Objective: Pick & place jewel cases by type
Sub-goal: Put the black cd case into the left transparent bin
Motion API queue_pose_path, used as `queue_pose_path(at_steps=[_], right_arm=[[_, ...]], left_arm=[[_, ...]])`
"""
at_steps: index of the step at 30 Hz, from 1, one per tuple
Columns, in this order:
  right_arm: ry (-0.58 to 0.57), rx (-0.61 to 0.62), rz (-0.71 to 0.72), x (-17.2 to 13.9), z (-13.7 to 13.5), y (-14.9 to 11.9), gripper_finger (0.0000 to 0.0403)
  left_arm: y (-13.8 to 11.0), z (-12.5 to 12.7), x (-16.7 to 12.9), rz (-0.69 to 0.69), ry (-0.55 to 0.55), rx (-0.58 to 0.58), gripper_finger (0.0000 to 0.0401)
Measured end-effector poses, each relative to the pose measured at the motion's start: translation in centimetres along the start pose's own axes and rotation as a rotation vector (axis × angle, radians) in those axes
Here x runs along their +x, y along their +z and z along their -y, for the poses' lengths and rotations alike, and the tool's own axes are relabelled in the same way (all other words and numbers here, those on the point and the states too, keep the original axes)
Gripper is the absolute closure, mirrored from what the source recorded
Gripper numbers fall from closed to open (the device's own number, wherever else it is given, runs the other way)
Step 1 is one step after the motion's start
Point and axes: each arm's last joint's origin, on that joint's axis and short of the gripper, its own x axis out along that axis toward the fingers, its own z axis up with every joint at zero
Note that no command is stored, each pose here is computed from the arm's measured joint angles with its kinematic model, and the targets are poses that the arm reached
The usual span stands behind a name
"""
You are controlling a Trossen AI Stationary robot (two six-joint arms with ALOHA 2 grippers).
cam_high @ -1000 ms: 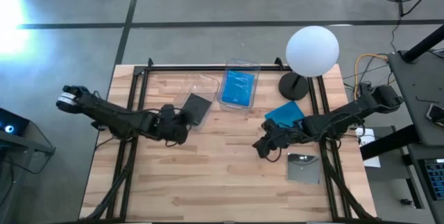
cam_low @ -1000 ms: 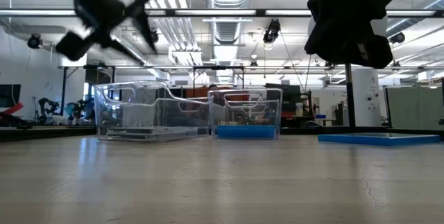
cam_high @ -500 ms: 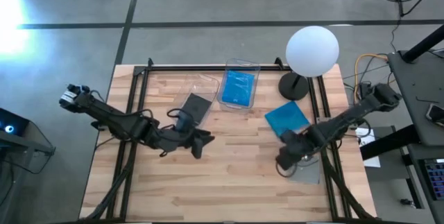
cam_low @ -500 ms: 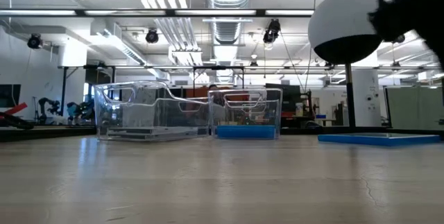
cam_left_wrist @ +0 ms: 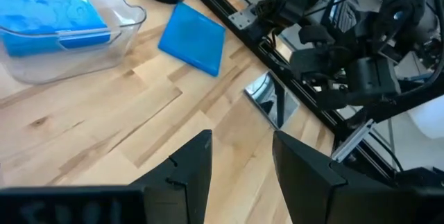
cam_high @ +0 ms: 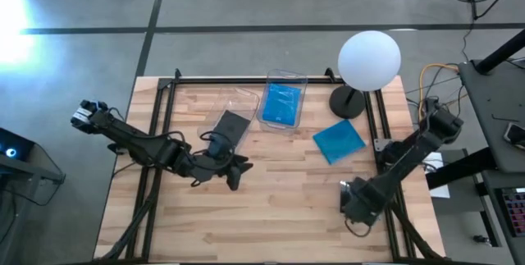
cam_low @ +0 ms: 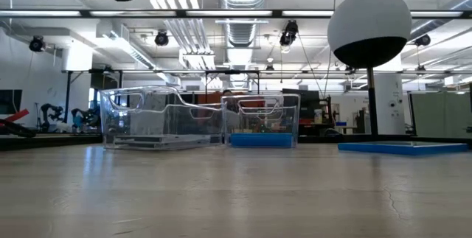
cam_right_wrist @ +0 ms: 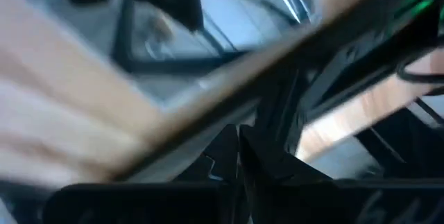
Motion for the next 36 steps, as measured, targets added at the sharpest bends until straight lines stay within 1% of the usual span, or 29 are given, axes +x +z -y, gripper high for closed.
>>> queue_pose_path(at_steps=[3, 6, 12, 15, 22, 25, 28, 30, 32, 35, 36], right_arm=[[0.006, -0.14, -0.072, 0.7, -0.7, -0.9, 0.039], [0.022, -0.24, -0.088, 1.7, -1.3, -1.4, 0.039], [0.052, -0.308, -0.079, 3.0, -2.0, -1.5, 0.039], [0.034, -0.336, -0.08, 3.6, -1.7, -1.5, 0.039], [0.006, -0.505, -0.114, 5.1, -0.8, -1.2, 0.039], [0.026, -0.552, -0.107, 5.8, -0.7, -0.8, 0.039], [0.063, -0.56, -0.114, 6.4, -0.6, -0.6, 0.039], [0.097, -0.582, -0.069, 6.7, -1.0, -0.3, 0.039], [0.077, -0.573, -0.02, 6.7, -1.0, -0.1, 0.039], [0.085, -0.599, 0.122, 5.8, -1.7, 0.1, 0.039], [0.083, -0.607, 0.191, 5.4, -2.0, 0.2, 0.039]], left_arm=[[0.0, 0.0, 0.0, -0.006, 0.0, 0.008, 0.0268], [0.0, 0.0, 0.0, -0.01, -0.003, 0.014, 0.0268], [-0.1, 0.0, 0.0, -0.041, -0.023, 0.012, 0.0268], [-0.2, 0.1, 0.0, -0.045, -0.026, 0.007, 0.0268], [-0.3, 0.2, -0.1, -0.049, -0.03, -0.01, 0.0268], [-0.3, 0.2, -0.1, -0.049, -0.031, -0.017, 0.0268], [-0.3, 0.2, -0.1, -0.048, -0.031, -0.027, 0.0268], [-0.3, 0.2, -0.1, -0.048, -0.031, -0.037, 0.0268], [-0.3, 0.2, -0.1, -0.046, -0.033, -0.044, 0.0268], [-0.2, 0.2, -0.1, -0.044, -0.036, -0.047, 0.0268], [-0.2, 0.2, -0.1, -0.042, -0.036, -0.047, 0.0268]])
